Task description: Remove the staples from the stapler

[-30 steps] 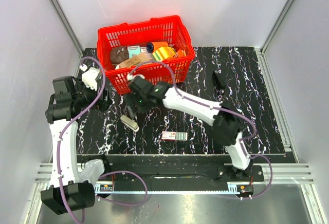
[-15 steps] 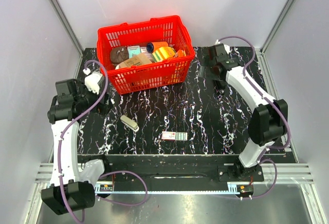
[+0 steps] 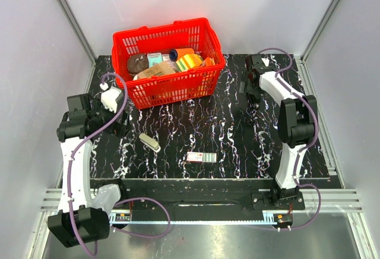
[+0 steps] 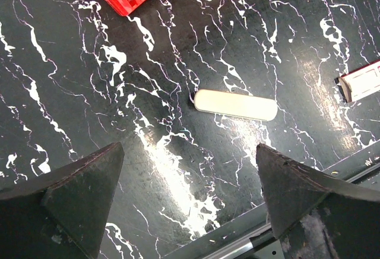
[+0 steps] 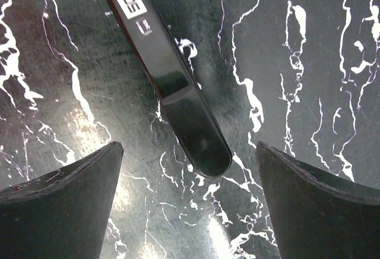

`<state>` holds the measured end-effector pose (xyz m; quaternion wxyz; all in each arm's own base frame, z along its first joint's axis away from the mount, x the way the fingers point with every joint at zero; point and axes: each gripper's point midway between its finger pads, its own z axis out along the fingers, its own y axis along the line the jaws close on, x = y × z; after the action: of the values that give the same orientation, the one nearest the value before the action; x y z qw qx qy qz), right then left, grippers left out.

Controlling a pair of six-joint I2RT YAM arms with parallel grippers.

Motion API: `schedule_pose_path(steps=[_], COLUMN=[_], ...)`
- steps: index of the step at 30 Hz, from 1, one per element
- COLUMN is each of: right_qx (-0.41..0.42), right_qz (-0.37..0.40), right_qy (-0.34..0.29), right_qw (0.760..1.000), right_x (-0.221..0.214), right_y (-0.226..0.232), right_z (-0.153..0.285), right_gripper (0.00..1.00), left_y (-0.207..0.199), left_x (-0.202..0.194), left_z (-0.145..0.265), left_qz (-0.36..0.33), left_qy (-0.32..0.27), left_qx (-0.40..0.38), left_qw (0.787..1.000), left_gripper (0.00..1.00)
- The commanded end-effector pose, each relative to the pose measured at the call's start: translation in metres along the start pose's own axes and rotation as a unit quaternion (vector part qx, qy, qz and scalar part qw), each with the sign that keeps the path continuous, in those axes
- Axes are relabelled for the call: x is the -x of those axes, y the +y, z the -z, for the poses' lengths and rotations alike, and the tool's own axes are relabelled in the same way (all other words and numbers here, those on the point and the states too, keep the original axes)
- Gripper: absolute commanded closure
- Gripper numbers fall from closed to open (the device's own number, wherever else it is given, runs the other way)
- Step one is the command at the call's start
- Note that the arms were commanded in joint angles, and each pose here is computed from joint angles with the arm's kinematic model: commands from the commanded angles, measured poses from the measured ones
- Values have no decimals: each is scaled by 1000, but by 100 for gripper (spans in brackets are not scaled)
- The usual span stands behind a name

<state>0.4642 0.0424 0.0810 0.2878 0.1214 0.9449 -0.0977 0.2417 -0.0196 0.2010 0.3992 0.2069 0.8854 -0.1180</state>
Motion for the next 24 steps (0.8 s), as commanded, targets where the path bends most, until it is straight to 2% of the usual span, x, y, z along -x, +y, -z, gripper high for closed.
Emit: schedule_pose_path(steps=[1,9,18,24], right_qx=[-20,-11,41,67], right_qz=[-9,-9,-29,-30], right_qy=[-47,-25,-10,-12], right_qw=[999,1000,999,997], right_x=[38,28,13,2], right_y=[-8,0,16,30], right_z=[2,-17,-11,3], right_gripper=[1,7,33,43], left_y=[-1,-5,-7,-12], left_x=[-1,-5,-8,-12], left_z=[-1,0,1,2], left_qz=[-5,-11,-13,-14], left_qy=[-4,-2,1,1], left_qx=[-7,-10,-12,-19], left_qw=[1000,1000,1000,1000], left_gripper=[1,1,1,1])
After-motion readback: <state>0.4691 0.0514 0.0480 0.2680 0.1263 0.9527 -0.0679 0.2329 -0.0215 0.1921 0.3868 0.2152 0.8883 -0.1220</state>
